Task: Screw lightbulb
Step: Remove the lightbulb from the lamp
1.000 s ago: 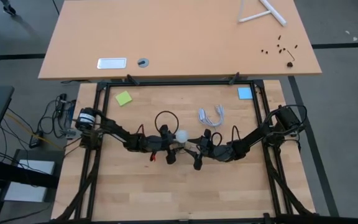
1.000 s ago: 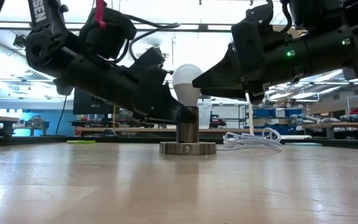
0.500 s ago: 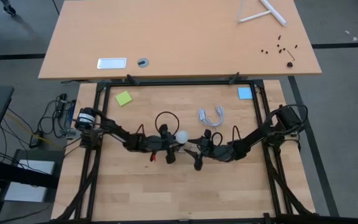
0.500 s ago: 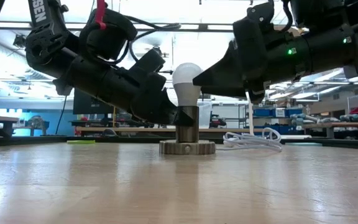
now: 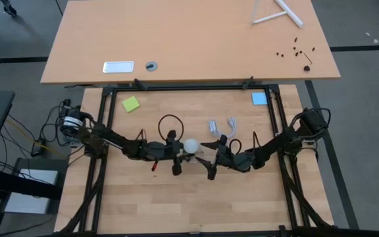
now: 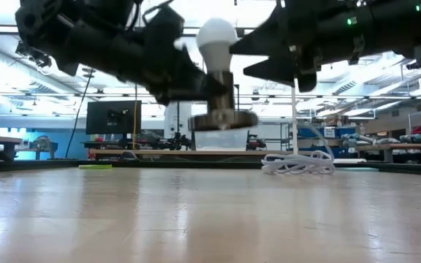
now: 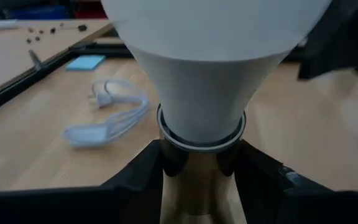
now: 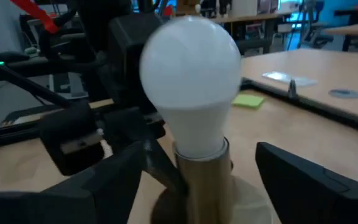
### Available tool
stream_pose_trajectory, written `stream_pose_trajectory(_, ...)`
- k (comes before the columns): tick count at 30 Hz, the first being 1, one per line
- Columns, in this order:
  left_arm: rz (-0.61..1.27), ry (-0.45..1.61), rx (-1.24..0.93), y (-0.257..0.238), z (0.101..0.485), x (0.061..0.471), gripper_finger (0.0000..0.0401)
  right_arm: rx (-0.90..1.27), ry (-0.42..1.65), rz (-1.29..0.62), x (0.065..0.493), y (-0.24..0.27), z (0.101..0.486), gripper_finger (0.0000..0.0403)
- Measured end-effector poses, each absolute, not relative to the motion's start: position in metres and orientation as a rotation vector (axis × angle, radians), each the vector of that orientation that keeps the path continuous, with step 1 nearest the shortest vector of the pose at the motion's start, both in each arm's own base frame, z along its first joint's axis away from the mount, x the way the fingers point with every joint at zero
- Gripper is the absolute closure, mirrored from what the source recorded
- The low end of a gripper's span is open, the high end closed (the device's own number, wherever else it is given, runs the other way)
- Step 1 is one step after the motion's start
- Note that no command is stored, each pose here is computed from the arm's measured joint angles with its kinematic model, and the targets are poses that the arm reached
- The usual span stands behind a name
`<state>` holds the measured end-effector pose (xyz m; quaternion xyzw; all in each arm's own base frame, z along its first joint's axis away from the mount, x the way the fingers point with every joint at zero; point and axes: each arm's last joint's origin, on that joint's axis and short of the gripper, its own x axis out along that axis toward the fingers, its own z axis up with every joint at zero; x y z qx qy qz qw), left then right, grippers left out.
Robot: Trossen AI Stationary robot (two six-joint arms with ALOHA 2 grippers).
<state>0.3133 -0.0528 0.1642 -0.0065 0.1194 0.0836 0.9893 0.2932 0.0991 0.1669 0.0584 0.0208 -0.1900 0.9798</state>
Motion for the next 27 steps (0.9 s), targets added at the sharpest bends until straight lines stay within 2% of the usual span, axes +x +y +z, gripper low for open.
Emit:
stream_pose_trajectory(4, 0.162, 0.210, -0.052, -0.054, 0.173, 0.311, 0.0251, 0.063, 0.009, -0.375, 0.305, 0.105, 0.184, 0.0068)
stream_pose_trajectory(9, 0.165, 0.181, -0.076, -0.055, 0.176, 0.311, 0.0251, 0.000, 0.006, -0.401, 0.316, 0.109, 0.198, 0.0071)
stream_pose_trajectory(20, 0.154, 0.164, -0.080, -0.057, 0.178, 0.311, 0.0251, -0.012, 0.013, -0.436, 0.323, 0.107, 0.205, 0.0100)
stream_pose_trajectory(27, 0.144, 0.154, -0.084, -0.058, 0.179, 0.311, 0.0251, 0.004, 0.030, -0.422, 0.324, 0.106, 0.202, 0.0101)
